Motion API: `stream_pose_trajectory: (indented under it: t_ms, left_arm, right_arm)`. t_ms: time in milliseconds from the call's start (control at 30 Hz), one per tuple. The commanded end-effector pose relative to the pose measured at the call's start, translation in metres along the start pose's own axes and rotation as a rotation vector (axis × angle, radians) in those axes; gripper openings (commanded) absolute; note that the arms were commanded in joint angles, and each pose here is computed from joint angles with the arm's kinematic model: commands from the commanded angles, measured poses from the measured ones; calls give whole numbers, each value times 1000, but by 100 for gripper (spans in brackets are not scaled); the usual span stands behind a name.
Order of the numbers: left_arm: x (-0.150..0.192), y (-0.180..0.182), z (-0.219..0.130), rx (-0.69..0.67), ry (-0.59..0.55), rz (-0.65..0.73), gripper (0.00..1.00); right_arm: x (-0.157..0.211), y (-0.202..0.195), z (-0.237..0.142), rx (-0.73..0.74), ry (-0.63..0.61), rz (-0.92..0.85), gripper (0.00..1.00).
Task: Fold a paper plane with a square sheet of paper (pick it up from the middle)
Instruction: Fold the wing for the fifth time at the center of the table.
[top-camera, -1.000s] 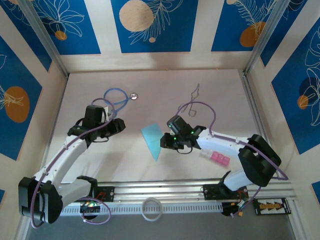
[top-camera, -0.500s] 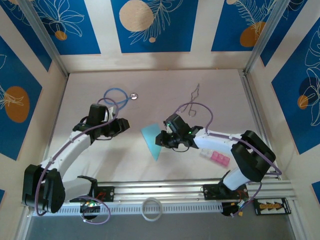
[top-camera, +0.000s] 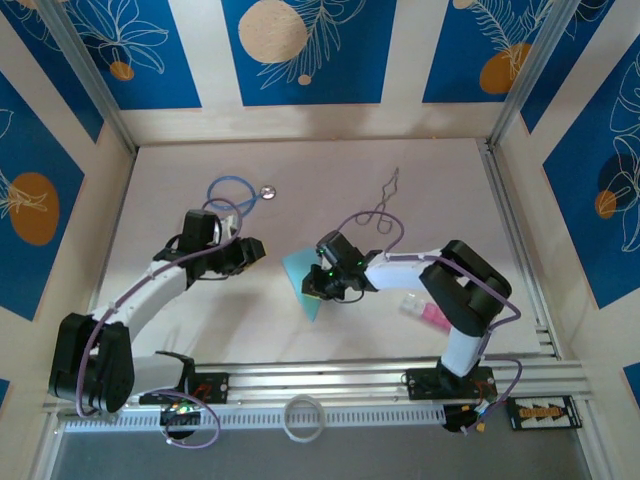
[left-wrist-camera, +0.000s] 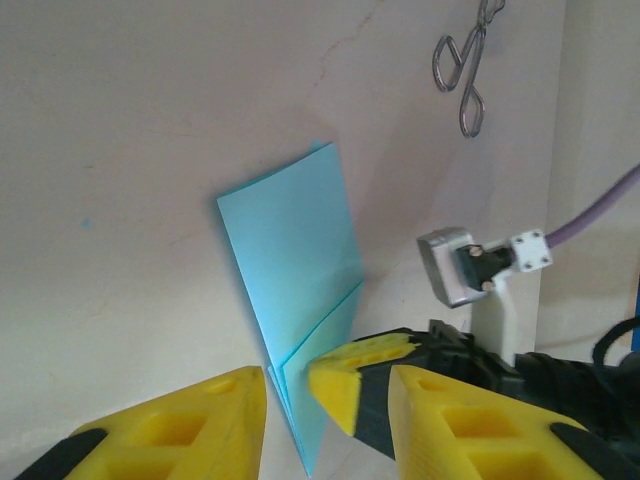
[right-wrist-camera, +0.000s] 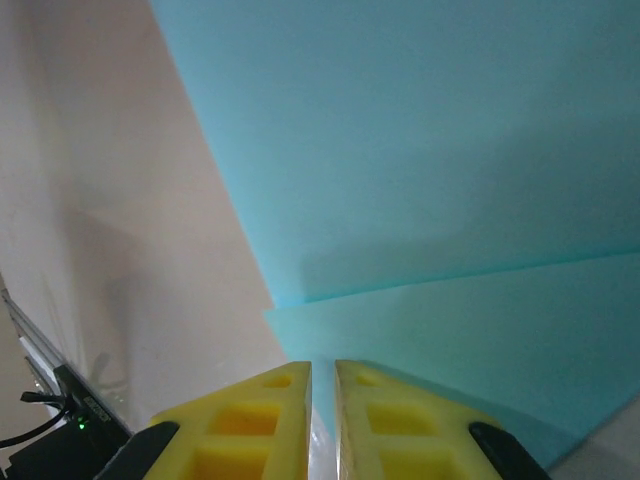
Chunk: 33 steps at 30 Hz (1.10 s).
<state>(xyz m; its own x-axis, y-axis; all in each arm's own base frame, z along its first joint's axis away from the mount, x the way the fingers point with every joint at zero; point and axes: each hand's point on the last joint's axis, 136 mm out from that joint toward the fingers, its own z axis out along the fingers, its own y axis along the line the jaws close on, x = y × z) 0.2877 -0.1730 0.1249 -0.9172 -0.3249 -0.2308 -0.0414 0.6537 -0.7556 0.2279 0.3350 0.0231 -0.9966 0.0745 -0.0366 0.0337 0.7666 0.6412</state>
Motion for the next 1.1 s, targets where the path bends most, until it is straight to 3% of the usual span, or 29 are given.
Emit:
stream_pose_trajectory:
  t_ms: [0,233,467,733,1067]
  left_arm:
    - [1,-2,4,41,13,-11,37]
    - [4,-2,13,53,49,-20,36]
    - [12,-15,33,87,120,-6,29]
    - [20,-29,53,94,185,14,25]
    - [40,-14,83,3,273,4,18]
  right_arm:
    - [9,-2,12,13,28,45,14]
    - [21,-29,20,93,-25,195,11]
    - [33,-25,24,68,-82,316,11]
    - [16,26,-9,-86,-259,177,13]
    - [2,-9,-38,-13,-226,151,14]
